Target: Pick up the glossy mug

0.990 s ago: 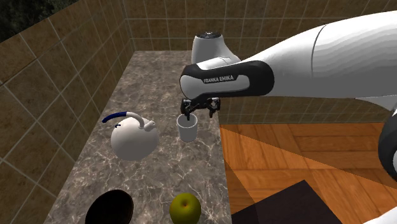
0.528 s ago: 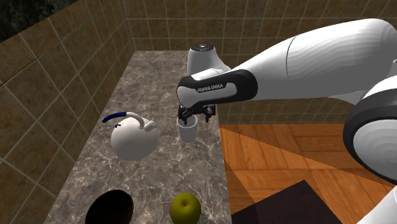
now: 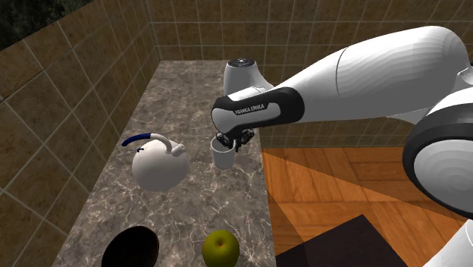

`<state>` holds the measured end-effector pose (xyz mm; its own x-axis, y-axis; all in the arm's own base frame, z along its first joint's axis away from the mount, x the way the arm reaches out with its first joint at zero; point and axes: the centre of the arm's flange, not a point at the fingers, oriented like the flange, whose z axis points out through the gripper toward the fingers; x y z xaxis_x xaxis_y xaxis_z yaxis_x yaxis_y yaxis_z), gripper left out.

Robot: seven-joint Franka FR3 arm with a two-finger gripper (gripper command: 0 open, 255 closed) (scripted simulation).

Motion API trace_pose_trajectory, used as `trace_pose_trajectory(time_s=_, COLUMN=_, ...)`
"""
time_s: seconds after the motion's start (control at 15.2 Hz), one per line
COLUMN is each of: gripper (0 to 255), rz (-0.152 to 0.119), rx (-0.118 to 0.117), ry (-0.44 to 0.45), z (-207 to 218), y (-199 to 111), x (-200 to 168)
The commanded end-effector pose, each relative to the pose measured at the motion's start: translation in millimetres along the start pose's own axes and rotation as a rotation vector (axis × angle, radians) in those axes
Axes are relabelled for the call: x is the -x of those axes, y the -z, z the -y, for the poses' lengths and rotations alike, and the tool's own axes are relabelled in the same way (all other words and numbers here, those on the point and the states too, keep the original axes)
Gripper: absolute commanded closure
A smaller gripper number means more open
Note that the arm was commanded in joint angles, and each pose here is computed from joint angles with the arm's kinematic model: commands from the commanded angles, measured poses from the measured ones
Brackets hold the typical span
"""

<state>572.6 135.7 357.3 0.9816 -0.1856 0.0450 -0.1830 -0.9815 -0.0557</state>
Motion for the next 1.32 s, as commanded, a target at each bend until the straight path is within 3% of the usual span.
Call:
trace_pose_trajectory(time_s=0.0, gripper=255, rz=0.000, rx=0.000, ry=0.000, z=0.0, y=-0.3, x=0.0)
trace_pose_trajectory(time_s=0.26, gripper=255, rz=0.000, rx=0.000, ry=0.000, z=0.3, y=0.3, x=-0.2)
trace_pose_trajectory(time_s=1.25, gripper=255, rz=0.000, rx=0.000, ry=0.000, z=4.8, y=79.3, x=-3.8)
